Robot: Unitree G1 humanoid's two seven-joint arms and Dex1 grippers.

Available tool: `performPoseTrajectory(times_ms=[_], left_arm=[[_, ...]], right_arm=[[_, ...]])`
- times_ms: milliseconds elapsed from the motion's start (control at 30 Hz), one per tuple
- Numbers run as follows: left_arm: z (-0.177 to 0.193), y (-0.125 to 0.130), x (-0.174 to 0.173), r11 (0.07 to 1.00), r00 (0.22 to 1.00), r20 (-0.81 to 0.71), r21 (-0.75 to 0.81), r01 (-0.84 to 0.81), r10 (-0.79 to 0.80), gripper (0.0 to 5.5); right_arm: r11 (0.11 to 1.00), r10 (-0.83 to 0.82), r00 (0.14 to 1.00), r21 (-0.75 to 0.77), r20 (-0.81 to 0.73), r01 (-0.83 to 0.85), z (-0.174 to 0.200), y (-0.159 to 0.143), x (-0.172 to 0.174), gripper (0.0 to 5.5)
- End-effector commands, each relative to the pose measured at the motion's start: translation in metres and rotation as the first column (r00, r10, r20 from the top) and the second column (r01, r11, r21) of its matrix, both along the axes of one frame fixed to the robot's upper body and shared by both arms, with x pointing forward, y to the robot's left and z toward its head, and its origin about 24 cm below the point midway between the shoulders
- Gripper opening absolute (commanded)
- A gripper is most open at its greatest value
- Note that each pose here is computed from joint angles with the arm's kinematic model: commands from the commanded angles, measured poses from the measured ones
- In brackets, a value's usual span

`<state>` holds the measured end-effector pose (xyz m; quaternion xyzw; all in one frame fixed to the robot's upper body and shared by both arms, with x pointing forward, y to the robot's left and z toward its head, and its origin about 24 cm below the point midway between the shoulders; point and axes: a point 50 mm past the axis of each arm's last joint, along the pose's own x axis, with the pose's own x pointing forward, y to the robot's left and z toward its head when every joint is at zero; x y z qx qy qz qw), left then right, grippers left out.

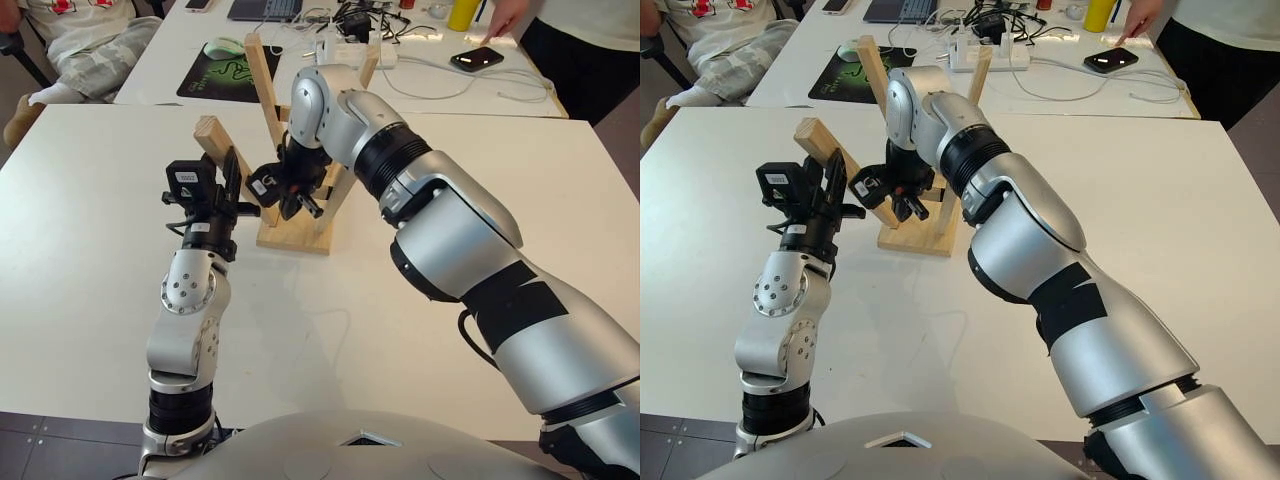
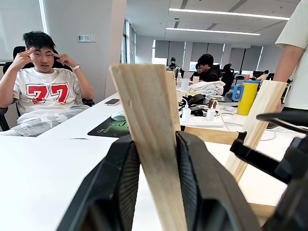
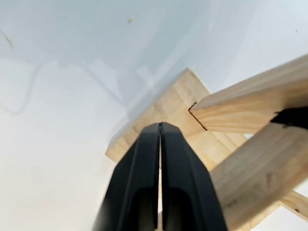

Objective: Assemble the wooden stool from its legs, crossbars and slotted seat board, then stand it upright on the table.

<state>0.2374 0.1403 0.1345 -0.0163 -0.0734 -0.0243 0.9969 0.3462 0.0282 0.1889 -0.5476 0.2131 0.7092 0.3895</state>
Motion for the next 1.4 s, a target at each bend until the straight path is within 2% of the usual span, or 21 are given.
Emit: performPoseTrajectory(times_ms=[33,267,500,567,667,733,767,833,867,933,967,1000,1033,1100,1200,1300,1367,1400], left_arm=[[-0.027,0.008,-0.002,0.994,0.987,-0.157,0.106,-0.003,0.020,1.06],[-0.028,0.013,-0.001,0.990,0.986,-0.163,0.139,-0.017,0.040,1.06],[-0.029,0.019,-0.003,0.987,0.983,-0.174,0.160,-0.024,0.052,1.06],[-0.030,0.020,-0.003,0.986,0.983,-0.177,0.162,-0.024,0.053,1.06],[-0.030,0.021,-0.003,0.986,0.983,-0.178,0.163,-0.022,0.052,1.06],[-0.030,0.021,-0.004,0.986,0.982,-0.180,0.163,-0.021,0.050,1.06],[-0.031,0.021,-0.003,0.987,0.982,-0.182,0.161,-0.018,0.047,1.06],[-0.031,0.021,-0.003,0.987,0.982,-0.186,0.159,-0.010,0.039,1.06],[-0.031,0.021,-0.004,0.988,0.981,-0.191,0.157,-0.007,0.037,1.06],[-0.032,0.023,-0.006,0.988,0.979,-0.202,0.154,-0.007,0.038,1.06],[-0.033,0.025,-0.008,0.988,0.977,-0.208,0.156,-0.008,0.040,1.06],[-0.034,0.027,-0.010,0.988,0.976,-0.214,0.155,-0.012,0.045,1.06],[-0.034,0.029,-0.012,0.988,0.974,-0.221,0.156,-0.015,0.050,1.06],[-0.035,0.030,-0.015,0.987,0.970,-0.238,0.158,-0.009,0.047,1.06],[-0.034,0.030,-0.013,0.984,0.964,-0.264,0.176,0.028,0.020,1.06],[-0.032,0.028,-0.011,0.980,0.957,-0.288,0.184,0.071,-0.015,1.06],[-0.030,0.026,-0.011,0.980,0.953,-0.301,0.173,0.094,-0.039,1.06],[-0.029,0.025,-0.012,0.980,0.951,-0.305,0.168,0.107,-0.051,1.06]], right_arm=[[0.999,0.021,1.000,0.049,0.000,-0.021,0.023,0.003,-0.001,0.00],[0.983,-0.010,1.000,0.182,0.001,0.010,0.062,-0.004,0.003,0.00],[0.893,-0.123,0.992,0.440,0.036,0.095,0.134,-0.035,0.010,0.00],[0.788,-0.220,0.976,0.589,-0.002,0.179,0.156,-0.046,0.013,0.00],[0.549,-0.368,0.922,0.773,-0.118,0.318,0.177,-0.062,0.021,0.00],[0.316,-0.458,0.853,0.850,-0.251,0.420,0.183,-0.082,0.032,0.00],[0.159,-0.502,0.793,0.864,-0.346,0.478,0.179,-0.099,0.040,0.00],[-0.127,-0.519,0.654,0.806,-0.550,0.578,0.157,-0.131,0.056,0.00],[-0.271,-0.477,0.578,0.737,-0.662,0.620,0.140,-0.147,0.060,0.00],[-0.546,-0.312,0.388,0.498,-0.867,0.674,0.086,-0.177,0.054,0.00],[-0.647,-0.237,0.288,0.372,-0.928,0.666,0.061,-0.191,0.045,0.00],[-0.754,-0.110,0.139,0.174,-0.984,0.633,0.027,-0.206,0.035,0.00],[-0.812,0.013,0.019,0.001,-1.000,0.584,-0.003,-0.217,0.024,0.00],[-0.864,0.161,-0.156,-0.216,-0.975,0.456,-0.056,-0.228,-0.004,0.00],[-0.841,0.359,-0.311,-0.449,-0.880,0.302,-0.101,-0.210,-0.050,0.00],[-0.728,0.471,-0.373,-0.591,-0.799,0.346,-0.110,-0.177,-0.083,0.00],[-0.686,0.434,-0.366,-0.566,-0.823,0.458,-0.105,-0.167,-0.095,0.00],[-0.700,0.377,-0.352,-0.512,-0.857,0.498,-0.101,-0.171,-0.097,0.00]])
